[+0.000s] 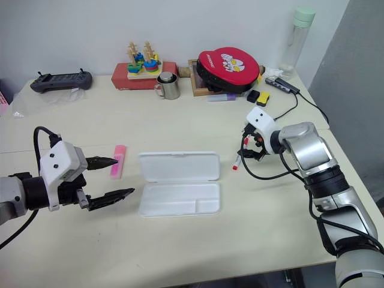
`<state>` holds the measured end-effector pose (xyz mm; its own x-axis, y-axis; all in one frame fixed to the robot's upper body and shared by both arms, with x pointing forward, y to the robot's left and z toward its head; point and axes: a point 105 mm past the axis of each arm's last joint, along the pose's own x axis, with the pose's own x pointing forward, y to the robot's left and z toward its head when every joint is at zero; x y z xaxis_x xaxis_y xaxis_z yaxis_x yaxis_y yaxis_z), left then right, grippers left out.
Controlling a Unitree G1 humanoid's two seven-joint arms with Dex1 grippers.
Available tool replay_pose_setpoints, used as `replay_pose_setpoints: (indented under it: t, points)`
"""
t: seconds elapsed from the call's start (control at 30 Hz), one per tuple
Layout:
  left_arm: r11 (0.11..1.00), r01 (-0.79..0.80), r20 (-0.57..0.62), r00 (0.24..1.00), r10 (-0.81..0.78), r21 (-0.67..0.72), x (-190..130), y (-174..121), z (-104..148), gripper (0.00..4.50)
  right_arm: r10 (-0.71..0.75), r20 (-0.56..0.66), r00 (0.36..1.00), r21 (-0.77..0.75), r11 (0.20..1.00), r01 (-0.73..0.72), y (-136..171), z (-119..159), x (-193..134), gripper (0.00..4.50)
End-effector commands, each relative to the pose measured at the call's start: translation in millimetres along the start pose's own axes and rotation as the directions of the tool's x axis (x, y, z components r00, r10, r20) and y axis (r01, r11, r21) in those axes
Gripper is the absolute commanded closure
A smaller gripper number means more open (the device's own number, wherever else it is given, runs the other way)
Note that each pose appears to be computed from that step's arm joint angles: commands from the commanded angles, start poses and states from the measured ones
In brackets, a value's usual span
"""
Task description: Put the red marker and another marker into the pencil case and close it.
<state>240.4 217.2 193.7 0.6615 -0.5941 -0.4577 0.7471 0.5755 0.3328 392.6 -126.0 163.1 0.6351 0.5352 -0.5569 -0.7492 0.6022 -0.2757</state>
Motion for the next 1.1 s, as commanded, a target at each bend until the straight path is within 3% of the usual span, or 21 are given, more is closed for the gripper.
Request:
replay_pose_setpoints:
  t: [0.03,0.4,0.67,0.93,1.1]
  points:
    - [0.999,-0.011,0.019,1.0,0.01,0.042,0,1,7,0.0,-0.074,0.046,0.996,0.019,0.997,0.073,-10,18,-3,0.05]
    - [0.999,-0.015,0.019,1.0,0.014,0.048,1,0,7,0.0,-0.178,0.001,0.984,0.163,0.971,0.176,-15,11,10,0.05]
    - [0.999,-0.015,0.023,1.0,0.014,0.046,4,-1,7,0.0,-0.191,-0.082,0.978,0.292,0.934,0.207,-8,-1,18,0.05]
    - [0.999,-0.015,0.027,1.0,0.013,0.046,6,-2,7,0.0,-0.162,-0.128,0.978,0.318,0.928,0.195,2,-13,25,0.05]
    - [0.999,-0.018,0.03,0.999,0.016,0.047,7,-2,8,0.0,-0.154,-0.128,0.98,0.304,0.934,0.187,4,-13,27,1.1]
